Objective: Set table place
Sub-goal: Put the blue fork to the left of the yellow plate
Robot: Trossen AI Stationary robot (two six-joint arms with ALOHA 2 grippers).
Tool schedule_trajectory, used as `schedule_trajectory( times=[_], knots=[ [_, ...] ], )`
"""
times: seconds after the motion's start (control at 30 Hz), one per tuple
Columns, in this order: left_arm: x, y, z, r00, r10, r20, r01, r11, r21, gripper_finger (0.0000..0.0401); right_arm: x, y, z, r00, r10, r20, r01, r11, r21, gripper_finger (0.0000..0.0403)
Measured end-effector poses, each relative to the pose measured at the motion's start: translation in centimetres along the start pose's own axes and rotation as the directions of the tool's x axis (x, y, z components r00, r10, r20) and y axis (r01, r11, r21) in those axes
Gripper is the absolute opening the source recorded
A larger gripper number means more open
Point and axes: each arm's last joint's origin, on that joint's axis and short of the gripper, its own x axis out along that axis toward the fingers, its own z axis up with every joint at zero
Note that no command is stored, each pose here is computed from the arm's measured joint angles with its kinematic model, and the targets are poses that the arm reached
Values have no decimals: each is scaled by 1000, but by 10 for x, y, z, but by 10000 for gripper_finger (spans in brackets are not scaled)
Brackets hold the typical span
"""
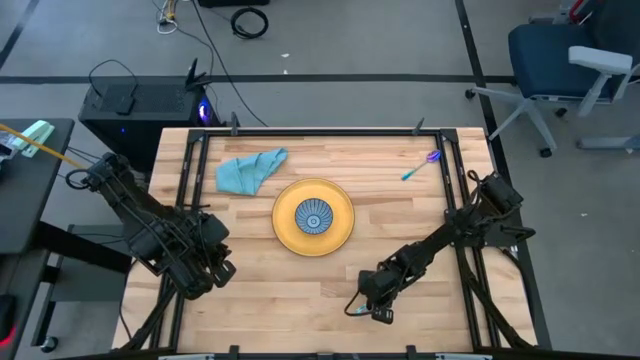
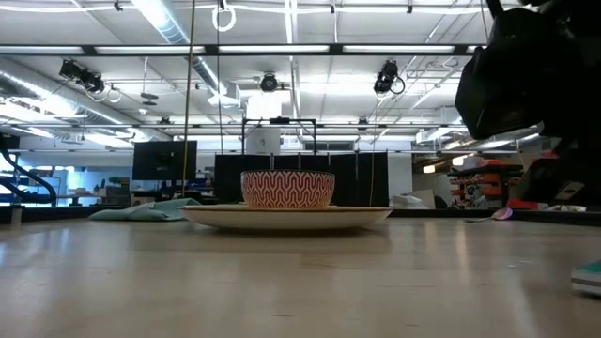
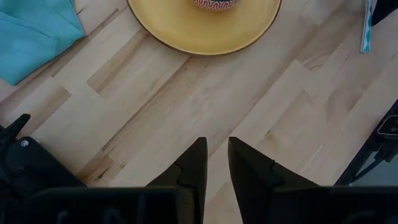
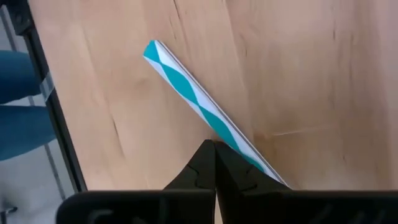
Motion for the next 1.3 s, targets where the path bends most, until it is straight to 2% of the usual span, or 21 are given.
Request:
schedule_trajectory(
  times=[0.43,0.67,0.87,1.1,1.2,1.3],
  knots=[
    [1,-4,4,999,-31,36,31,999,-15,75,0,12,-26,996,-91,-3,91,994,64,4],
    [8,-23,16,984,-164,75,161,986,55,76,-7,9,-40,981,-187,-57,193,971,145,4],
    [28,-55,45,936,-319,148,292,939,180,82,-7,7,-43,975,-213,-62,221,947,232,4],
    [64,-88,88,834,-534,139,488,832,264,80,-9,4,-46,963,-254,-88,269,899,345,4],
    [88,-96,98,826,-558,79,524,813,254,83,-9,3,-46,959,-267,-90,281,876,393,4],
    [115,-100,102,841,-541,0,526,817,237,86,-9,3,-48,956,-278,-90,290,863,414,5]
  ],
)
